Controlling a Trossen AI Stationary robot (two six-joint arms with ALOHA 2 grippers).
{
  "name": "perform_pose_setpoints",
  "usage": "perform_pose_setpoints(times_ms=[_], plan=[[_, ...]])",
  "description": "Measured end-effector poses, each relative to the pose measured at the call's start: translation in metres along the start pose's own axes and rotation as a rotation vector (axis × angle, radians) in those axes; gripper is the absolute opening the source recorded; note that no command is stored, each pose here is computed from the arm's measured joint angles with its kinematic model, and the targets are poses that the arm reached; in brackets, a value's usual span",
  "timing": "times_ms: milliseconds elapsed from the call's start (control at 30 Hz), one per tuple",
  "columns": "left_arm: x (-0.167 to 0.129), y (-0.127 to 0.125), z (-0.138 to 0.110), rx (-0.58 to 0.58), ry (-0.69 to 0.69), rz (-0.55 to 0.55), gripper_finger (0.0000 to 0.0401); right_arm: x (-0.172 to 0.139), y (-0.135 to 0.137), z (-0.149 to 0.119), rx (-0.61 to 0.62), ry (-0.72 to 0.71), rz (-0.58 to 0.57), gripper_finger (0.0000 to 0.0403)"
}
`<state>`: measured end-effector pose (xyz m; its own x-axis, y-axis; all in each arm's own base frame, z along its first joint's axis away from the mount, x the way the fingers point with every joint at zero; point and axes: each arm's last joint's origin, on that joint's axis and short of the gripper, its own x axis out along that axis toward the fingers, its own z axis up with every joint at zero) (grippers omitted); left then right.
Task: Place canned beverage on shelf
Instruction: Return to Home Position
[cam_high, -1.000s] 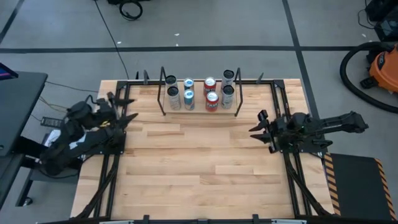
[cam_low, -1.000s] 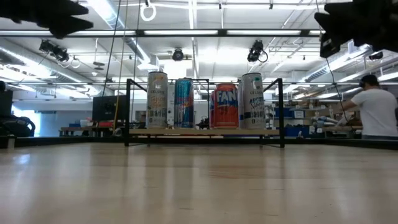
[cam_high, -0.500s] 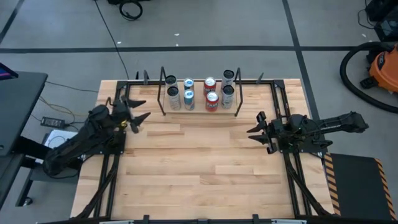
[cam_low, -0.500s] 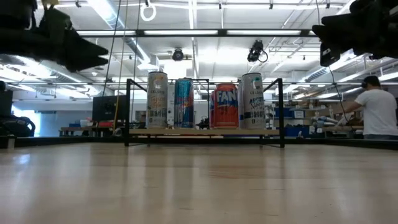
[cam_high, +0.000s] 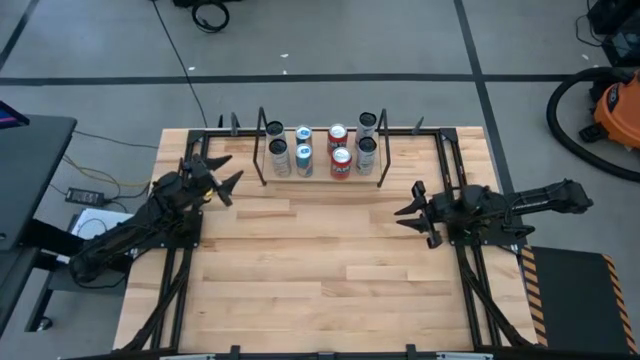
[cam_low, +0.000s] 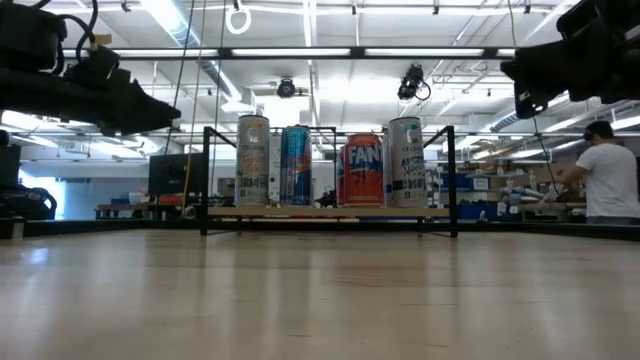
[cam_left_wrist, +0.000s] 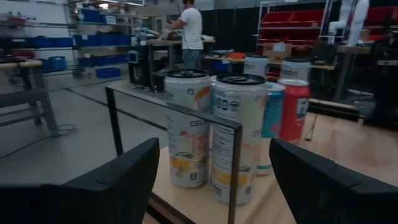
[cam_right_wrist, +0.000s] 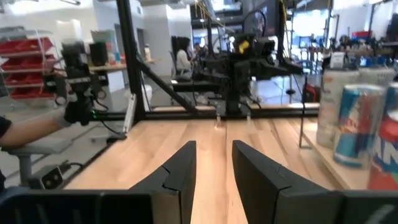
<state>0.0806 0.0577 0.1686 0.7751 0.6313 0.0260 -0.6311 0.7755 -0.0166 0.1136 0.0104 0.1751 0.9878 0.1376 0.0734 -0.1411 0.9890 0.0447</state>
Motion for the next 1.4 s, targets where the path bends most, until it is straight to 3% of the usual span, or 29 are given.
perform_pose_setpoints(times_ms=[400,1400], plan=[[0.0,0.0,-0.001,-0.001,0.014,0.013,0.0313,-0.002,-0.005,-0.018,0.029,0.18,-0.145,0.0113],[0.0,0.0,0.004,-0.03,-0.047,0.004,0.0313,-0.004,-0.004,-0.014,0.035,0.142,-0.124,0.0113]])
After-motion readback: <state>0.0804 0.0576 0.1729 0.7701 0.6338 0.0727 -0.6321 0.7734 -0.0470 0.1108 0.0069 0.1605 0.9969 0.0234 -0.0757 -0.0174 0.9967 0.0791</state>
